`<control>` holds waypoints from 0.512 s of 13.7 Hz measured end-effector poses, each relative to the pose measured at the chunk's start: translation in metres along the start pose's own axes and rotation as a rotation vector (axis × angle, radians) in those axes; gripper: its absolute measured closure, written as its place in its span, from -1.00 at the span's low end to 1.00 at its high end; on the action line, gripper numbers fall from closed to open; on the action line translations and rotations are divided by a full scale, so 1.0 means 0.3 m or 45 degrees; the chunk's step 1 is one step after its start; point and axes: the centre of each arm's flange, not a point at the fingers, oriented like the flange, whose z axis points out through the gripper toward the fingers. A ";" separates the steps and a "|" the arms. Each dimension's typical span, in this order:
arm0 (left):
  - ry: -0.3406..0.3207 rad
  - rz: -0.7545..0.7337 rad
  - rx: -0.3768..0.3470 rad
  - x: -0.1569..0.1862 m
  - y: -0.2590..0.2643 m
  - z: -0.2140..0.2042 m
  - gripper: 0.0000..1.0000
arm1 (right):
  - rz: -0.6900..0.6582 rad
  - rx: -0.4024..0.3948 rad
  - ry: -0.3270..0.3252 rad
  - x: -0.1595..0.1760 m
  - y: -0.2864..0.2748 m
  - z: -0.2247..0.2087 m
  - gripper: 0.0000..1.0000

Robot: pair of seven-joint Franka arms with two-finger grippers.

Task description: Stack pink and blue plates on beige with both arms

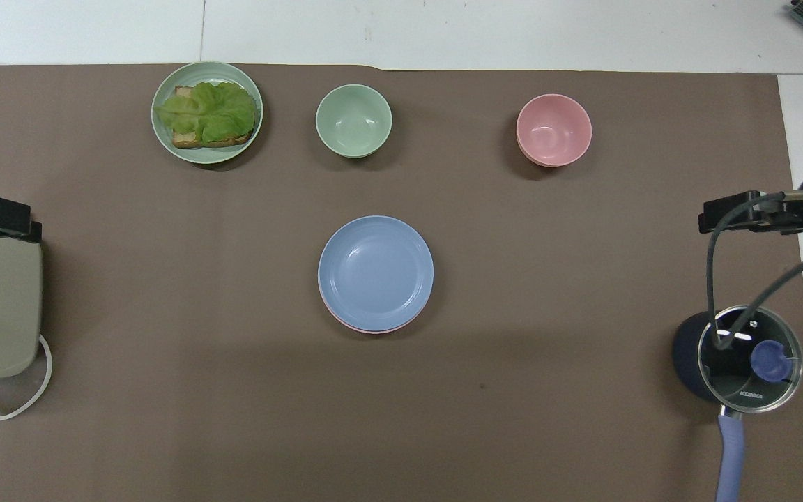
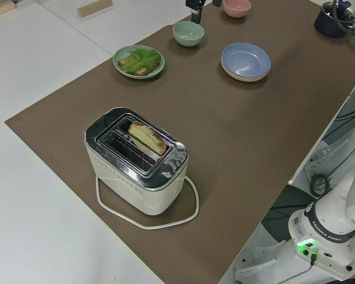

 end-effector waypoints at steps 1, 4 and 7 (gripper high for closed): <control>0.000 0.000 0.000 0.000 0.000 0.000 -1.00 | -0.015 0.000 -0.016 -0.029 0.004 -0.029 -1.00; 0.000 0.000 0.000 0.000 0.000 0.000 -1.00 | -0.034 0.001 -0.038 -0.084 0.018 -0.055 -1.00; 0.000 0.000 0.000 0.000 0.000 0.000 -1.00 | -0.024 -0.001 -0.076 -0.091 0.034 -0.036 -1.00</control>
